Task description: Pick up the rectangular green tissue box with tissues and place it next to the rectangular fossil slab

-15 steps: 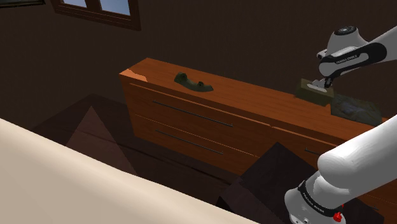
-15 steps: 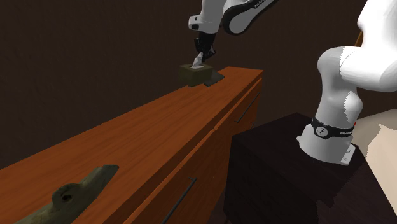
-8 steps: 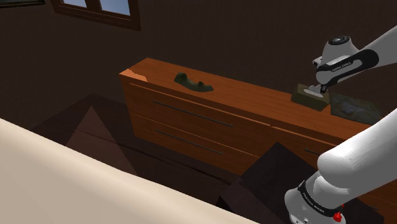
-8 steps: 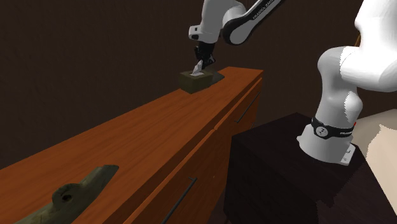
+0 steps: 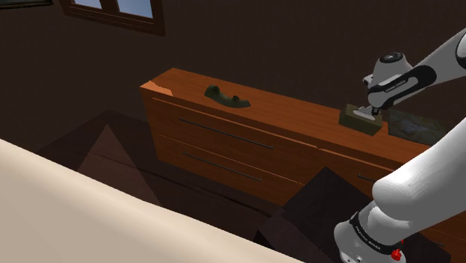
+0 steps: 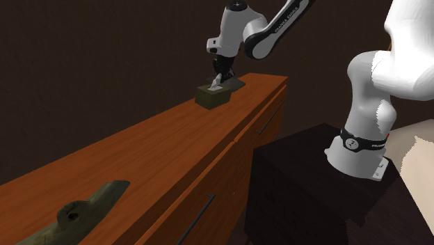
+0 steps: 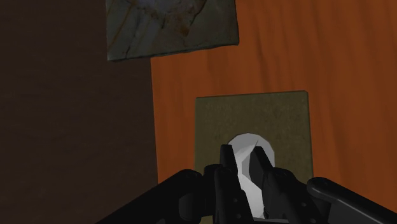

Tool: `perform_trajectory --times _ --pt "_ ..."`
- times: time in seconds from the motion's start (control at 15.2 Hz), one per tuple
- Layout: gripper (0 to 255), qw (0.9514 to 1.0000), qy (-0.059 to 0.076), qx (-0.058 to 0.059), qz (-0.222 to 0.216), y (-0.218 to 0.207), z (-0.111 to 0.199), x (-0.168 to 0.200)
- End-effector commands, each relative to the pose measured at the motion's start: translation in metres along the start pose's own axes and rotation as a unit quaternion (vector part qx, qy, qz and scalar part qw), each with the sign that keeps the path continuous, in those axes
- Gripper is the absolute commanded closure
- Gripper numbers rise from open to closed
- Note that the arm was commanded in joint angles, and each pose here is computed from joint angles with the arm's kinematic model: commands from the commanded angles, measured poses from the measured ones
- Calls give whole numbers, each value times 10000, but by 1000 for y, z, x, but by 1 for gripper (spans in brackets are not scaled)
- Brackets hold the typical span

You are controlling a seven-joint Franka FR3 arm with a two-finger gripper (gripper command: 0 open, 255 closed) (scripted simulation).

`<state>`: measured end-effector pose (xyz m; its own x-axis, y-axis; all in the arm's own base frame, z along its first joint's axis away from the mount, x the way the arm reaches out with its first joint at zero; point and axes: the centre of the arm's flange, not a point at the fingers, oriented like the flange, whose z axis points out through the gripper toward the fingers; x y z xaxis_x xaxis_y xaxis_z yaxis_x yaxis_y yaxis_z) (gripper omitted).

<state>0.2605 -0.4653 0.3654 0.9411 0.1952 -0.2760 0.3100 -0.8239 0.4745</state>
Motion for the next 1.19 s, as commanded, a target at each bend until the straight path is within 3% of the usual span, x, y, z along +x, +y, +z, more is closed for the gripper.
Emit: perform_trajectory --times 0.0,0.33,0.4,0.73,0.99,1.12 --pt "255 10000 1 -2 2 -1 2 1" --pt "255 10000 1 -2 2 -1 2 1" --pt "0 10000 1 -2 2 -1 2 1" --pt "0 10000 1 -2 2 -1 2 1" --pt "0 10000 1 -2 2 -1 -48 1" --pt "0 10000 1 -2 2 -1 -48 1"
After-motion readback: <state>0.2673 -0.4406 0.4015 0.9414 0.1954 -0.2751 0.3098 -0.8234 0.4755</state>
